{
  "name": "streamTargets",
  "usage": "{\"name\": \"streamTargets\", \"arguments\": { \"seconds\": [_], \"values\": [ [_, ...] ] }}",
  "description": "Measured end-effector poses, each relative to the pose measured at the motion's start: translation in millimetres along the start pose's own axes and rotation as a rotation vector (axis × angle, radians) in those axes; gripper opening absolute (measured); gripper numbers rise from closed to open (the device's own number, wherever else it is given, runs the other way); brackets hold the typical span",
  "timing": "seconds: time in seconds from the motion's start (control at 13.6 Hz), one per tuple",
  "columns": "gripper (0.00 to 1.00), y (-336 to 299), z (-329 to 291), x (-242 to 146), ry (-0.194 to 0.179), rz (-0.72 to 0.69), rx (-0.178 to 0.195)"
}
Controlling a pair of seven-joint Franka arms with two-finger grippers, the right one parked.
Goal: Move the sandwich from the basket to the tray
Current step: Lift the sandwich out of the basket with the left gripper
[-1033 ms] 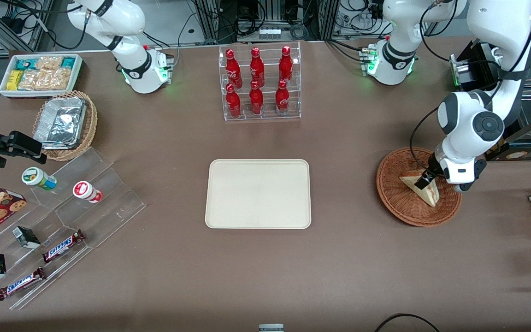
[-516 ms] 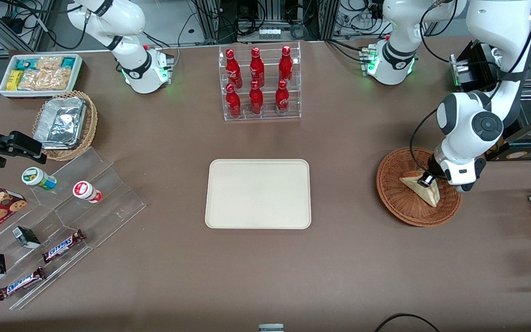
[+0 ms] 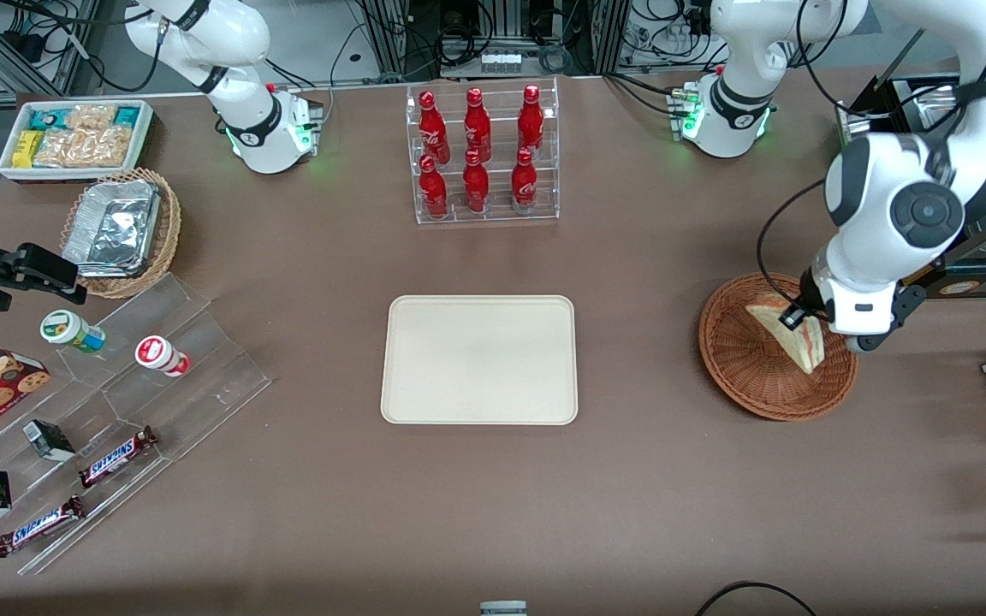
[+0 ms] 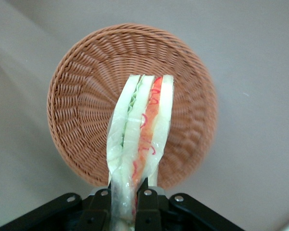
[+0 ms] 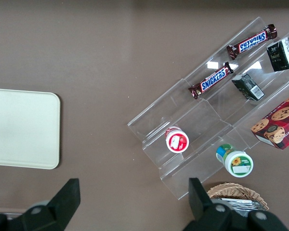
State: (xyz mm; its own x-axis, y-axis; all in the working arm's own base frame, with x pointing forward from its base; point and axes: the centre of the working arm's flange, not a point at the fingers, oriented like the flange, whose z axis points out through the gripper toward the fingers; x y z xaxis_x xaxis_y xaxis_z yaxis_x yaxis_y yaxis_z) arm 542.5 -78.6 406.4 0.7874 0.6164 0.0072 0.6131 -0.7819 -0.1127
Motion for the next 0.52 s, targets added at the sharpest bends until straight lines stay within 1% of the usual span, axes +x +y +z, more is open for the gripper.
{"name": "streamTargets", "arguments": {
  "seconds": [0.07,0.22,0.37,0.52],
  "values": [
    [0.15,15.7,-22.1,-11.9,0.008,0.034,-0.002],
    [0.15,49.4,-53.7,-42.8,0.033,0.110,-0.019],
    [0.15,79.6,-71.4,-79.2,0.056,0.189,-0.042],
    [0.15,106.6,-79.7,-120.6,0.070,0.274,-0.054]
  ]
}}
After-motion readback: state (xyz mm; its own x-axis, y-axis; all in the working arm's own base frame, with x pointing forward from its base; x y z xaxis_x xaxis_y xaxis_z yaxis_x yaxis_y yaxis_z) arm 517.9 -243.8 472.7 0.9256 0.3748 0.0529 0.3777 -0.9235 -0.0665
